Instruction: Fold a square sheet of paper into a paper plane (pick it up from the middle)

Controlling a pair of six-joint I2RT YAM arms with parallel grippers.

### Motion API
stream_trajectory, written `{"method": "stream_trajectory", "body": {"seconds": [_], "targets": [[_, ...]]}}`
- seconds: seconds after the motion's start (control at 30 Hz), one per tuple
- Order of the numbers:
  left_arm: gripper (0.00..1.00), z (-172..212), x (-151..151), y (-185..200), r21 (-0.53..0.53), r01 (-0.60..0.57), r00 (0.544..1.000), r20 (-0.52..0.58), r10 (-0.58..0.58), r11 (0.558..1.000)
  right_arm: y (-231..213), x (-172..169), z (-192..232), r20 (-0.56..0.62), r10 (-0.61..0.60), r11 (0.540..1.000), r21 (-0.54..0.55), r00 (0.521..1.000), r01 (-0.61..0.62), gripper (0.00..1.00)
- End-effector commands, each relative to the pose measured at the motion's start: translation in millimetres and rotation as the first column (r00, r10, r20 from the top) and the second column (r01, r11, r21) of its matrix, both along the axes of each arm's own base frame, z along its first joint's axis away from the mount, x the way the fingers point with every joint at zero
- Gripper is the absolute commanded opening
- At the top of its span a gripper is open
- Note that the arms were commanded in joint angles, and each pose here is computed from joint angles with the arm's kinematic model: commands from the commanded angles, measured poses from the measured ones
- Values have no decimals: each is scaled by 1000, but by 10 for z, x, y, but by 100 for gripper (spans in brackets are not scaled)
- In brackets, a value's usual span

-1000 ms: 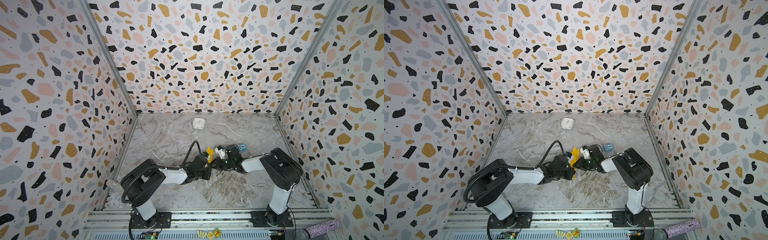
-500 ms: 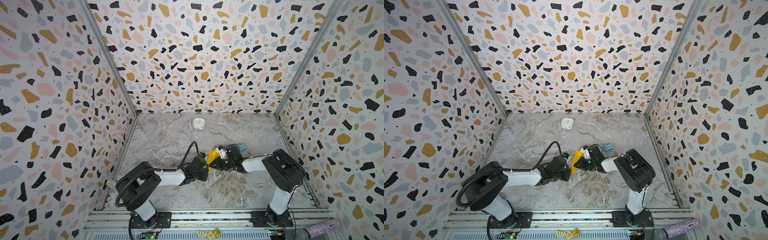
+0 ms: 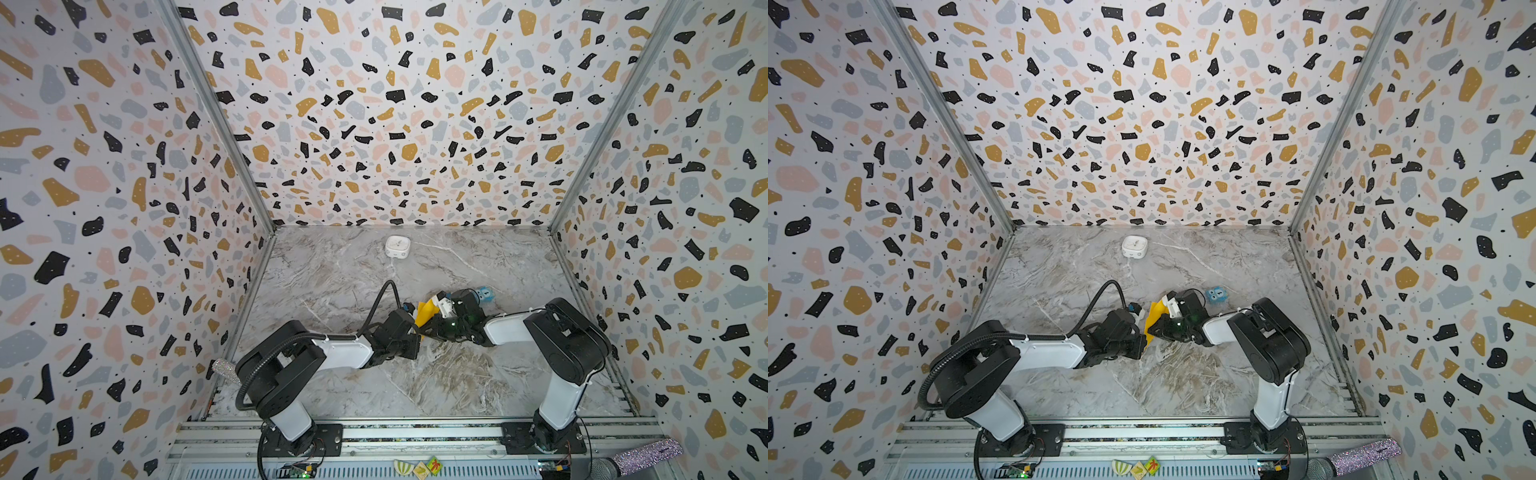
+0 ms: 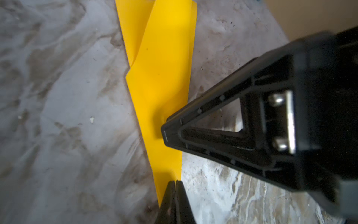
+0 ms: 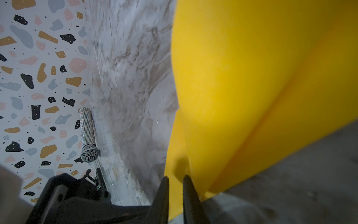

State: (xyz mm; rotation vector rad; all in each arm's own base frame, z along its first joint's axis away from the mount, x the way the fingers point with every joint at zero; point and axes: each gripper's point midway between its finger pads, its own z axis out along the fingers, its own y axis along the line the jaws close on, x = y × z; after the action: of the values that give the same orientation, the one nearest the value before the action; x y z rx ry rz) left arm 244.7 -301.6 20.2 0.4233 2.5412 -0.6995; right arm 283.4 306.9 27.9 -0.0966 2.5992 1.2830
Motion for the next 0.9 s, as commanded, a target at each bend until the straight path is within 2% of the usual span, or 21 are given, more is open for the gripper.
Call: {"method": "stream_trajectory", "body": {"seconds": [0.0,0.2,0.37,0.87], "targets": [[0,-14,35,-59,-2,10,1000,1,-10,1000,-85,-50,-44,-19,-14,999,-29,1000,13,18],[0,-252,-93,124,93,12,999,-44,-8,996,-80,87,152,96,36,999,-18,995,-35,19],[0,-349,-162,235,138,12,998,-60,-4,990,7,174,232,136,99,995,4,986,-100,19],[0,-386,-205,301,158,-15,997,-71,27,987,-339,399,24,121,-7,998,-63,993,15,19]]}}
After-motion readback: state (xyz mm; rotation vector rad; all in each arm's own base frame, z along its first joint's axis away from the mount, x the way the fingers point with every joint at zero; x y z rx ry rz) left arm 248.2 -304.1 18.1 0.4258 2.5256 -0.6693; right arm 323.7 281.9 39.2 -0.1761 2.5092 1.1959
